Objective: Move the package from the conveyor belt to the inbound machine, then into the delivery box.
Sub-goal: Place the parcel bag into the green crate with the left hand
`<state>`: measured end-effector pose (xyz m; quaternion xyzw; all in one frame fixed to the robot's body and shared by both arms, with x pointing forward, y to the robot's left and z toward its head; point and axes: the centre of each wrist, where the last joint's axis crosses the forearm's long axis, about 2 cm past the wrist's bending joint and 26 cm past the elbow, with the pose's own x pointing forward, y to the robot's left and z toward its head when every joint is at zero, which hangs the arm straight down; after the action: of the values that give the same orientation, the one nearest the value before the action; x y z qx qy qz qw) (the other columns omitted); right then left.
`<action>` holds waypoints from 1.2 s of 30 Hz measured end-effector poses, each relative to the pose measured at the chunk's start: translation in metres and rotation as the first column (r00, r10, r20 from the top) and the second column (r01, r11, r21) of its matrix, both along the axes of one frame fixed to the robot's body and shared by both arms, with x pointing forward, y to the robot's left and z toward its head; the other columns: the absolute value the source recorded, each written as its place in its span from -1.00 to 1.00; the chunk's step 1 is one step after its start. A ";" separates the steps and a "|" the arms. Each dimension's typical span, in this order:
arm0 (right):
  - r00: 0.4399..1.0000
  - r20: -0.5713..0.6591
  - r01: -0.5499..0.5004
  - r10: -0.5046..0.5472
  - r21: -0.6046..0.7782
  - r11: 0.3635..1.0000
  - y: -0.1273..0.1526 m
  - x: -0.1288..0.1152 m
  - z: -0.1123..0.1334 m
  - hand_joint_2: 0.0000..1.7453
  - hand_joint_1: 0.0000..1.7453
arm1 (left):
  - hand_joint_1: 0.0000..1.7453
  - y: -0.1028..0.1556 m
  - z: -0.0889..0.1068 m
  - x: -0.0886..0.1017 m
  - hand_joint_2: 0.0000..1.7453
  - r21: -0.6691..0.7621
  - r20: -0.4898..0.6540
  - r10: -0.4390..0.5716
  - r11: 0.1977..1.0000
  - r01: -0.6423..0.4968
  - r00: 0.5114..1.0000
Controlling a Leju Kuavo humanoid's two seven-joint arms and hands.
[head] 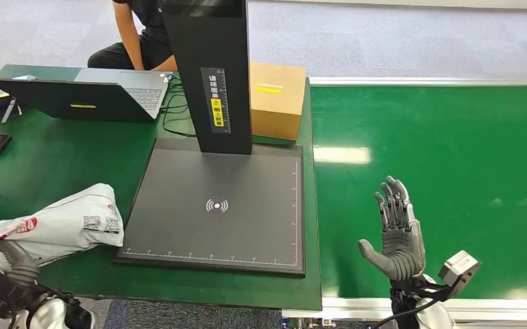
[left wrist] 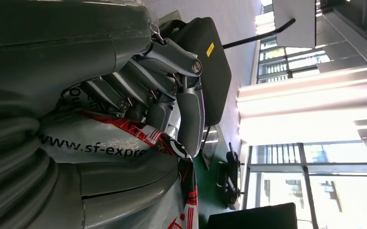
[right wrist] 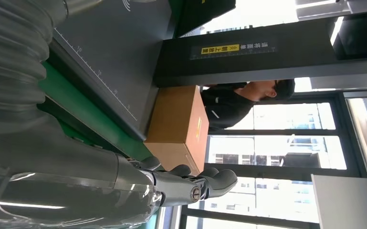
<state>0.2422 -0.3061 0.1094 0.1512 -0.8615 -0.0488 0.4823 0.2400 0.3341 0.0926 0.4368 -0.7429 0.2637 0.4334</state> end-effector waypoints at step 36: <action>1.000 0.000 -0.002 0.002 -0.007 1.000 -0.003 -0.003 0.001 1.00 -1.00 | -1.00 0.010 0.057 0.006 1.00 0.138 0.196 -0.035 0.990 0.008 0.980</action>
<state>0.2387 -0.3087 0.1099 0.1503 -0.8616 -0.0453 0.4828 0.2459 0.3438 0.1500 0.4290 -0.8032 0.2498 0.3292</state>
